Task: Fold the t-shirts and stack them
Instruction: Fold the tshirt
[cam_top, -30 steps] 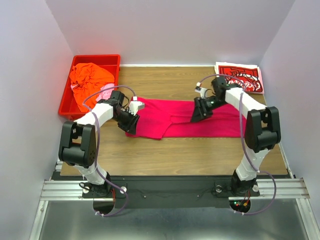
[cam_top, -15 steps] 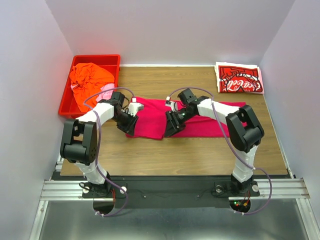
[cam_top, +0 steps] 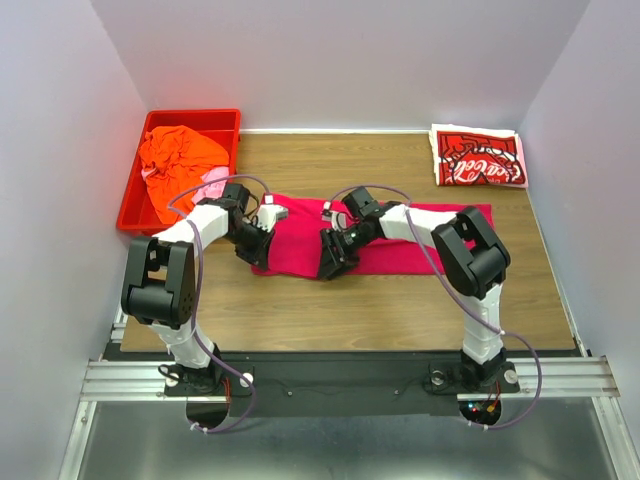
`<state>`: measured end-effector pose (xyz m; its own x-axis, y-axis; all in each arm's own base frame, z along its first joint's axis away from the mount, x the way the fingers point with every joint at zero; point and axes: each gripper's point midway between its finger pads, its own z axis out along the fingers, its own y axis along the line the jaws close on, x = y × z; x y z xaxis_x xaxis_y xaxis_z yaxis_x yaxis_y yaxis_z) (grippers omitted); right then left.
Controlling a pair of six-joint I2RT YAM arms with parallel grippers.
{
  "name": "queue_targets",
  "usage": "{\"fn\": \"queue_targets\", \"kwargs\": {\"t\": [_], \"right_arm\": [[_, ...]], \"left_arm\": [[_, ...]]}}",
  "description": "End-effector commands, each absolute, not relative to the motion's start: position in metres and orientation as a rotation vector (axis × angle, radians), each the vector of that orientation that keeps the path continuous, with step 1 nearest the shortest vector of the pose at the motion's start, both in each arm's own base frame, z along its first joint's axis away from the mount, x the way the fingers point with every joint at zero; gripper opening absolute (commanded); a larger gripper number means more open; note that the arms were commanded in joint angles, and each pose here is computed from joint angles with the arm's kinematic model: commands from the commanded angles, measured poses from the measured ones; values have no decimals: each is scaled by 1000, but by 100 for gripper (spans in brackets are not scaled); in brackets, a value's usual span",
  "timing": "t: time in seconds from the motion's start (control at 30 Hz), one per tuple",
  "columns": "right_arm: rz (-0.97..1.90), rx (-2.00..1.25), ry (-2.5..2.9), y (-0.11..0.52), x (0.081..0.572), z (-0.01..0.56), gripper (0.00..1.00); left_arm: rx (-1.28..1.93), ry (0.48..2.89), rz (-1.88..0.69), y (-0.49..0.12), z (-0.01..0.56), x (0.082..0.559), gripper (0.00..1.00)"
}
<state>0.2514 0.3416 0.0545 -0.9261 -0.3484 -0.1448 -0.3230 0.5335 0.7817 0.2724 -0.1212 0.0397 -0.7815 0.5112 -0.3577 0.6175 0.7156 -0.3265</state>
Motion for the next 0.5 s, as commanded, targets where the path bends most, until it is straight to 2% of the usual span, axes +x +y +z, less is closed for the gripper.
{"fn": "queue_targets", "kwargs": {"t": [0.0,0.17,0.47], "right_arm": [[-1455,667,-2771,357,269,73,57],[-1498,725,-2855,344,281,102,58],[-1522,703,-2845,336,287,103,57]], "left_arm": [[902,2621,-699,-131,59,279,0],[908,2535,-751,-141,89,291,0],[887,2444,-841,-160,119,318,0]]}}
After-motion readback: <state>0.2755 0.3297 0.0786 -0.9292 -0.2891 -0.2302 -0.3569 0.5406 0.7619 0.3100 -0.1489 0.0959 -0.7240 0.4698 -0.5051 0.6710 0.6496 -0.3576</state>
